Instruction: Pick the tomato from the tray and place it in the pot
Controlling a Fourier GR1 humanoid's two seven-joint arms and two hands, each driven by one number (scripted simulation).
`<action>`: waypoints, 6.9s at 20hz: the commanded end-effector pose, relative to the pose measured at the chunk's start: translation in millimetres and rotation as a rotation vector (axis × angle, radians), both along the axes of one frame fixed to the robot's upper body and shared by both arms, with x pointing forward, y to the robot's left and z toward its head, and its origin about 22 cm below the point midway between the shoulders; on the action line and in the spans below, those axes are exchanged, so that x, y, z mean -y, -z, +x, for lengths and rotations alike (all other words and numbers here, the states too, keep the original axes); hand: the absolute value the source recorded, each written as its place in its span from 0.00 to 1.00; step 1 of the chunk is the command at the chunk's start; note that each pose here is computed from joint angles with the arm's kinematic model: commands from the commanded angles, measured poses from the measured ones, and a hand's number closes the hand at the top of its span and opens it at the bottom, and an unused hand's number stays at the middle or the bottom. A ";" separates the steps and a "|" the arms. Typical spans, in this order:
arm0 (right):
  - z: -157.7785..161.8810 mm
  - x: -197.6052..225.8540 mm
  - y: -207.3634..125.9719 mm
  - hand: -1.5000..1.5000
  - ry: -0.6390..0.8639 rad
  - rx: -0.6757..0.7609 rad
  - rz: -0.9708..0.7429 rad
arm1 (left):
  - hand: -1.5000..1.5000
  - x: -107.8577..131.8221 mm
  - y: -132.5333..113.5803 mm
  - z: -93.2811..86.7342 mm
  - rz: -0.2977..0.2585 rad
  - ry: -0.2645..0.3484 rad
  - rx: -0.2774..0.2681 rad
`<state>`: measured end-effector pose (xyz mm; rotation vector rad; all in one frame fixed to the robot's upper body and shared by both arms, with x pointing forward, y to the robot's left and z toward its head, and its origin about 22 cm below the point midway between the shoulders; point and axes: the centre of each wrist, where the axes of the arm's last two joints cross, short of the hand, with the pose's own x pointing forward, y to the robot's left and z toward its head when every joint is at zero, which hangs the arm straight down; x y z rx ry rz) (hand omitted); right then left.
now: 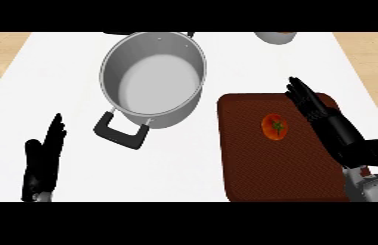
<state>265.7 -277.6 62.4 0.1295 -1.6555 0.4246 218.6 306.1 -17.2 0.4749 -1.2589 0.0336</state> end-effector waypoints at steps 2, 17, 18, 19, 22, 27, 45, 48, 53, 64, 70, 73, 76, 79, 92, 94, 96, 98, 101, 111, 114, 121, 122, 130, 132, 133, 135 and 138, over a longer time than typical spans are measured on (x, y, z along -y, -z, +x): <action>-5.6 35.1 10.7 1.00 0.191 -0.038 -0.001 | 0.50 -11.4 -5.6 3.1 0.046 0.050 0.057; -92.0 111.3 80.7 0.00 0.643 0.419 -0.387 | 0.50 -44.7 -38.0 13.1 0.083 0.166 0.082; -97.9 97.7 70.5 0.00 0.627 0.384 -0.410 | 0.50 -44.5 -31.1 11.1 0.071 0.152 0.065; -87.2 101.6 64.9 0.00 0.586 0.368 -0.455 | 0.50 -36.6 -43.2 11.4 0.100 0.174 0.082; -69.0 110.2 24.7 0.00 0.549 0.263 -0.547 | 0.50 -39.5 -38.0 4.0 0.081 0.155 0.078; -38.0 87.0 -12.6 0.00 0.442 0.168 -0.650 | 0.50 -30.2 -39.0 6.2 0.080 0.177 0.089; 29.1 -1.1 -44.1 0.00 0.105 -0.275 -0.965 | 0.50 -25.9 -36.5 13.9 0.077 0.178 0.086; 30.5 -16.4 -33.6 0.00 0.112 -0.312 -1.019 | 0.50 -20.5 -31.7 9.5 0.066 0.171 0.083; 48.1 -22.9 -23.1 0.00 0.119 -0.345 -1.075 | 0.50 1.9 -42.7 5.2 0.084 0.184 0.087; 42.3 -28.6 3.9 0.00 0.092 -0.397 -1.113 | 0.50 -17.8 -35.0 7.1 0.077 0.180 0.082; 61.4 -35.8 22.5 0.00 0.135 -0.410 -1.109 | 0.50 -11.8 -58.1 17.3 0.080 0.158 0.088; 56.3 -29.9 22.5 0.00 0.118 -0.415 -1.107 | 0.50 -22.6 -26.4 -6.7 0.080 0.188 0.085; 72.6 -27.8 33.7 0.00 0.108 -0.417 -1.108 | 0.50 -23.0 -21.6 15.7 0.080 0.171 0.103; 72.2 -32.4 53.7 0.00 0.080 -0.426 -1.110 | 0.50 -25.0 -49.3 37.6 0.081 0.154 0.102; 65.5 -16.4 40.3 1.00 0.052 -0.312 -1.133 | 0.50 -21.0 -23.6 0.7 0.076 0.168 0.085; 62.0 -128.2 30.5 1.00 -0.009 -0.264 -1.140 | 0.50 -8.2 -24.5 13.9 0.087 0.177 0.088; 46.0 -196.9 24.7 1.00 -0.095 -0.180 -1.131 | 0.50 -22.2 -37.0 20.5 0.082 0.206 0.088; 47.9 -223.6 9.9 1.00 -0.128 -0.109 -1.172 | 0.50 -3.3 -41.8 30.4 0.085 0.271 0.109; 40.9 -249.9 -0.8 1.00 -0.115 -0.057 -1.224 | 0.50 10.2 -43.5 37.8 0.079 0.319 0.110; 12.8 -323.6 -90.5 1.00 0.351 0.317 -1.218 | 0.50 11.3 -37.0 45.1 0.071 0.317 0.084; 4.3 -338.3 -106.3 1.00 0.453 0.394 -1.199 | 0.50 9.6 -41.6 45.5 0.085 0.317 0.085; 9.0 -351.1 -150.7 1.00 0.556 0.402 -0.986 | 0.50 13.6 -44.1 53.5 0.075 0.321 0.099; 10.9 -350.5 -149.5 1.00 0.576 0.388 -0.961 | 0.50 16.6 -37.7 50.1 0.077 0.297 0.082; 38.0 -355.4 -167.8 1.00 0.627 0.406 -0.853 | 0.50 2.4 -48.4 48.4 0.094 0.275 0.106; 54.1 -352.6 -166.6 1.00 0.630 0.412 -0.850 | 0.50 -4.5 -38.1 48.8 0.094 0.265 0.111; 60.4 -350.3 -167.2 1.00 0.626 0.401 -0.839 | 0.50 4.1 -44.0 50.6 0.093 0.249 0.114; 56.7 -358.4 -172.4 1.00 0.624 0.407 -0.851 | 0.50 -2.6 -40.5 49.0 0.084 0.256 0.104; 87.7 -346.9 -160.8 1.00 0.649 0.404 -0.883 | 0.50 -4.6 -39.7 39.8 0.071 0.266 0.092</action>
